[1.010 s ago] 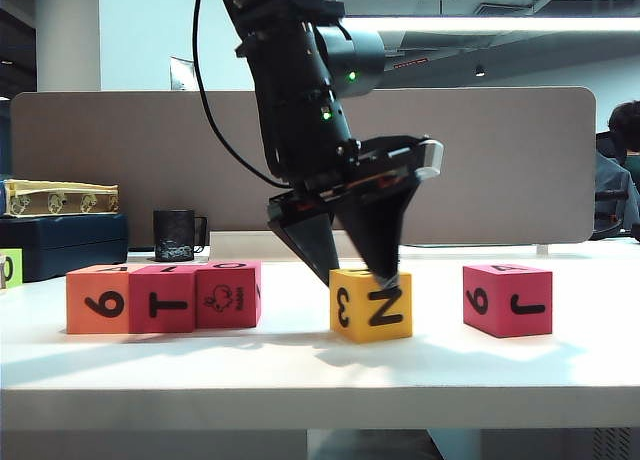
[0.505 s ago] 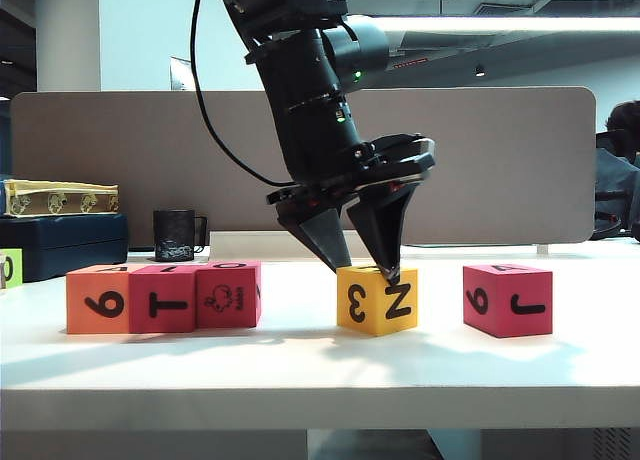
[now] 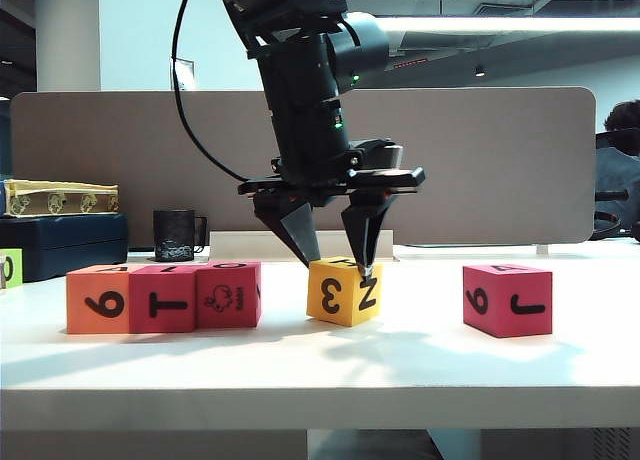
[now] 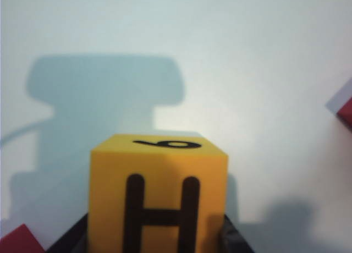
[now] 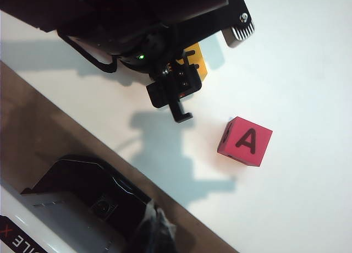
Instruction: Select the appropriate blocks from the scattered letter blocks on the table and arrange them in a row to spell out "ALOHA".
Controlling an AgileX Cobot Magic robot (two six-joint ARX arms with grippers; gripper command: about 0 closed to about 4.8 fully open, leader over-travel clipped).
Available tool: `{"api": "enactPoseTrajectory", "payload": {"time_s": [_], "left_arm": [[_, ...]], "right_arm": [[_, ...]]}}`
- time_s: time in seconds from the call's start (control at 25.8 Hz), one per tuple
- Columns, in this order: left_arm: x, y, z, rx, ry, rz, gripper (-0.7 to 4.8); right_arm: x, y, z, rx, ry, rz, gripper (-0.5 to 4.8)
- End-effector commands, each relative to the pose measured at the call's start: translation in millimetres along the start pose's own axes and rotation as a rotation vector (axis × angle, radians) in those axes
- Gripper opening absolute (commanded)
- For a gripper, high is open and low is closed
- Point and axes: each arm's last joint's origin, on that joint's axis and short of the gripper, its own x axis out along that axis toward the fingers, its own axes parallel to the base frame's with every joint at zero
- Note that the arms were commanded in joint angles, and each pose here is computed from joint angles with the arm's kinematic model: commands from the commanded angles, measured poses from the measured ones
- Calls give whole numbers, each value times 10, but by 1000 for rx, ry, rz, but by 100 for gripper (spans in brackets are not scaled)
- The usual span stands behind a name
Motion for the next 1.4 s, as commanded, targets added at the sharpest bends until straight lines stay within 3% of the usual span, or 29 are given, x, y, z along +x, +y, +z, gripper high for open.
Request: {"api": "enactPoseTrajectory", "payload": {"time_s": [0.04, 0.16, 0.23, 0.35, 0.47, 0.66, 0.78, 0.82, 0.89, 1.01, 1.09, 1.16, 1.2, 1.24, 1.4], "left_arm": [[-29, -1, 5, -28, -1, 12, 269], [-32, -2, 10, -28, -5, 11, 295], [-44, -1, 21, -29, -12, 11, 352], [-79, -2, 38, -11, -28, 8, 373], [-158, -4, 100, -11, -41, 3, 479], [-425, -2, 269, 37, -100, -1, 479], [-645, 70, 334, 79, -140, 70, 479], [-790, 181, 361, 94, -163, 145, 479], [-1045, 452, 366, 40, -194, 183, 479], [-1309, 766, 307, -45, -210, 123, 479], [-1609, 1036, 182, -117, -217, 4, 479], [-1912, 1182, 28, -140, -229, -78, 427], [-2111, 1209, -86, -131, -233, -71, 317], [-2268, 1200, -185, -102, -235, -63, 249], [-2549, 1145, -396, -54, -227, -68, 138]], "right_arm": [[-20, 2, 4, 3, -12, 0, -5], [-20, 2, -1, 3, -7, 0, -5], [-20, 1, -5, 3, -3, 0, -5], [-20, 0, -3, 3, -6, -4, -5], [-20, -1, 4, 4, -13, -6, -5], [-22, -3, 18, 6, -28, -9, -5], [-24, -18, 18, 6, -30, -54, -5], [-27, -38, 16, 9, -30, -100, -5], [-26, -110, 30, 32, -41, -140, -5], [12, -228, 66, 77, -53, -167, -5], [113, -338, 102, 113, -27, -192, -5], [304, -441, 153, 141, 31, -207, -5], [474, -475, 194, 152, 76, -163, -5], [645, -502, 235, 162, 112, -118, -5], [1034, -548, 304, 172, 190, -93, 27]]}}
